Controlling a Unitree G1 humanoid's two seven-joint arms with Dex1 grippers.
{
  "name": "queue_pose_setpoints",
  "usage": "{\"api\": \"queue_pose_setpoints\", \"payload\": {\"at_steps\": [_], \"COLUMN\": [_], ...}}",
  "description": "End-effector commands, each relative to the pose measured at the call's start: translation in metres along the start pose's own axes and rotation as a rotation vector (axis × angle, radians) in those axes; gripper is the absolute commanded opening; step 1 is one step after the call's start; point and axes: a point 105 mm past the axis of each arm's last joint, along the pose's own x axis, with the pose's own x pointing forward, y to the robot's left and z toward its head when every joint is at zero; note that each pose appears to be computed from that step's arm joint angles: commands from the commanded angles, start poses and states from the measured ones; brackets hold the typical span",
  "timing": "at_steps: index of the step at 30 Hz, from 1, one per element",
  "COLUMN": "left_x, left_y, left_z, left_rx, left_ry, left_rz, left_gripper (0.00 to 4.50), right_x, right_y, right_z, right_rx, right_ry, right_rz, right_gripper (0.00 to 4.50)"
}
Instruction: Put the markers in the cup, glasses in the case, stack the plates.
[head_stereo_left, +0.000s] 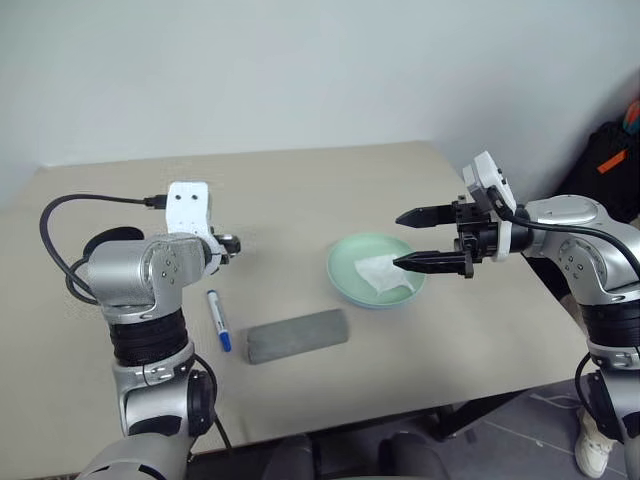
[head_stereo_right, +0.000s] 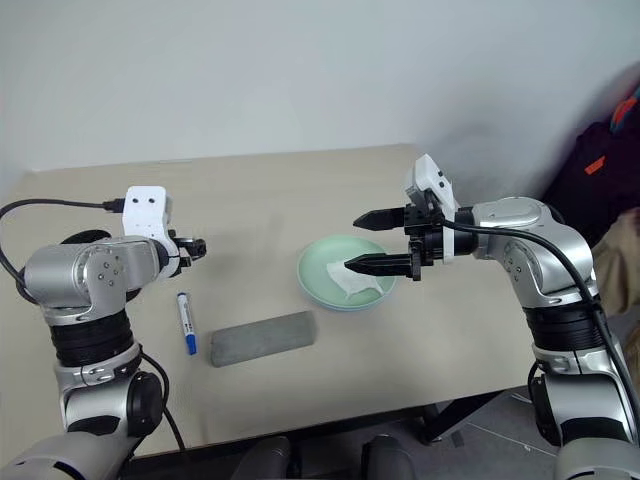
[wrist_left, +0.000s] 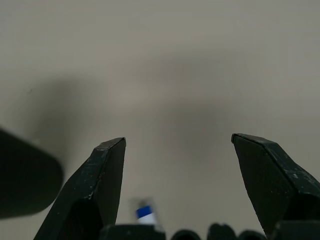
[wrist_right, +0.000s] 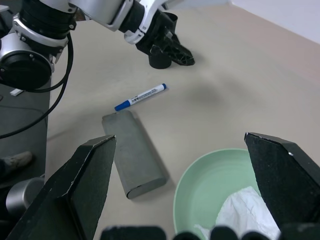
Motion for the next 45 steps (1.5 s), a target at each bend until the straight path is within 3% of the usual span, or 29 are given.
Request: {"api": "queue_pose_setpoints", "payload": {"at_steps": [1, 15, 31, 45], "left_x": [0.002, 0.022, 0.016, 0.007], "left_y": [0.017, 0.018, 0.002, 0.007], "left_z": [-0.003, -0.038, -0.031, -0.053], "left_rx": [-0.017, -0.099, -0.15, -0.179], "left_ry": [0.029, 0.211, 0.25, 0.346], "left_rz": [0.08, 0.081, 0.134, 0.178], "left_gripper": [3.57, 3.57, 3.57, 3.57], "right_x": [-0.002, 0.0, 0.001, 0.002], "right_y": [0.002, 0.003, 0.004, 0.005], "right_z": [0.011, 0.009, 0.006, 0.005], "right_rx": [-0.047, -0.049, -0.053, -0.058], "right_ry": [-0.011, -0.01, -0.011, -0.013], "right_rz": [0.0, 0.002, 0.003, 0.003], "right_gripper": [4.46, 4.46, 4.46, 4.46]}}
